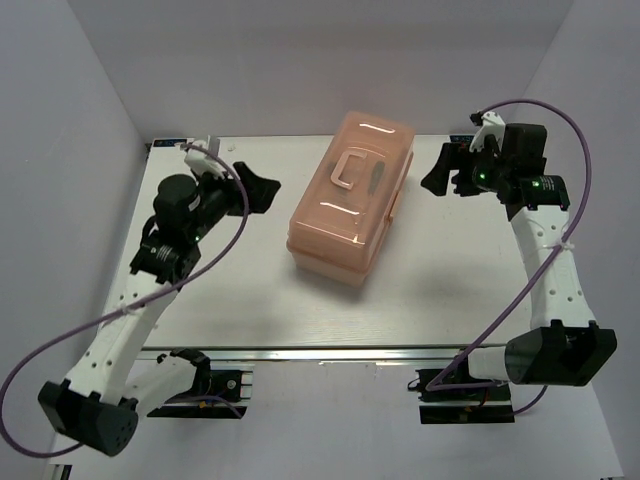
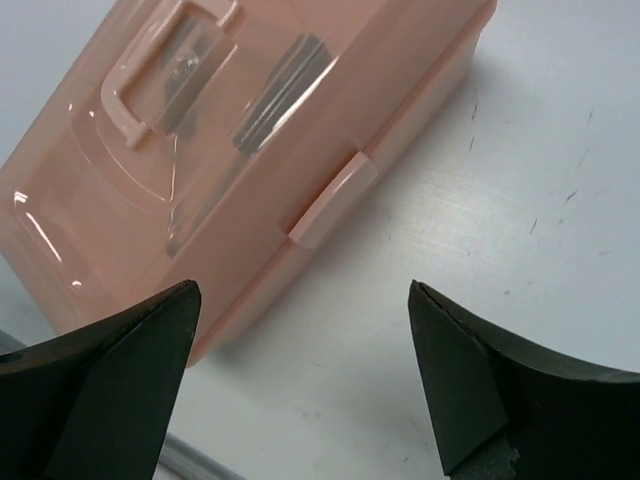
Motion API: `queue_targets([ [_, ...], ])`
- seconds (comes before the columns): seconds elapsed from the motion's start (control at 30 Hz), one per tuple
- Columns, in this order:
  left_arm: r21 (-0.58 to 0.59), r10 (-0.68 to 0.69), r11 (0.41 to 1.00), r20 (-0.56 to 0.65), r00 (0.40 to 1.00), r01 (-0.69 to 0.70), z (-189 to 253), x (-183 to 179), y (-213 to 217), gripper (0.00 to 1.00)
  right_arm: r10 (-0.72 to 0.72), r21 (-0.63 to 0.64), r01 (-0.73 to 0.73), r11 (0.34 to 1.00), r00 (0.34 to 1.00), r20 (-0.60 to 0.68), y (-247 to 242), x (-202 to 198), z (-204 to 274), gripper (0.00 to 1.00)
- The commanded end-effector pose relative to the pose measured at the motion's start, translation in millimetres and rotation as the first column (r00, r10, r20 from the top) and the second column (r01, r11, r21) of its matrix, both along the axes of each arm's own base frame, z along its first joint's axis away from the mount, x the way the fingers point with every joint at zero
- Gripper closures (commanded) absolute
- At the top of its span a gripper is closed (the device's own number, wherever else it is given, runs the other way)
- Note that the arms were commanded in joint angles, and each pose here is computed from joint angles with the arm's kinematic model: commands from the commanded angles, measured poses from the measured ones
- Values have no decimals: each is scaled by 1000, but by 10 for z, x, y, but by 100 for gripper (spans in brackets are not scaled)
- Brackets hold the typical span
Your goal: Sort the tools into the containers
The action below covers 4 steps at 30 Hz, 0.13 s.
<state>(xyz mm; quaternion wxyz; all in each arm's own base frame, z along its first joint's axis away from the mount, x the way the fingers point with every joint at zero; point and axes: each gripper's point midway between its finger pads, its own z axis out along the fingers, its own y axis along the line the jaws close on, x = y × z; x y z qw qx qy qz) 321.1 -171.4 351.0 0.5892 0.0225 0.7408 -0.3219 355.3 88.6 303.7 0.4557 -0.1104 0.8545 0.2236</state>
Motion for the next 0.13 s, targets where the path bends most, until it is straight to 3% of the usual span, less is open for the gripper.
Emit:
queue_targets([
  [0.0,-7,10,1000,47,999,-10,74,-234,113,2,-22,35,24,999,999,-44,17,-105,83,10],
  [0.1,-13,0,1000,56,998,1,62,-385,149,2,-17,23,17,1000,1000,16,5,-162,165,11],
])
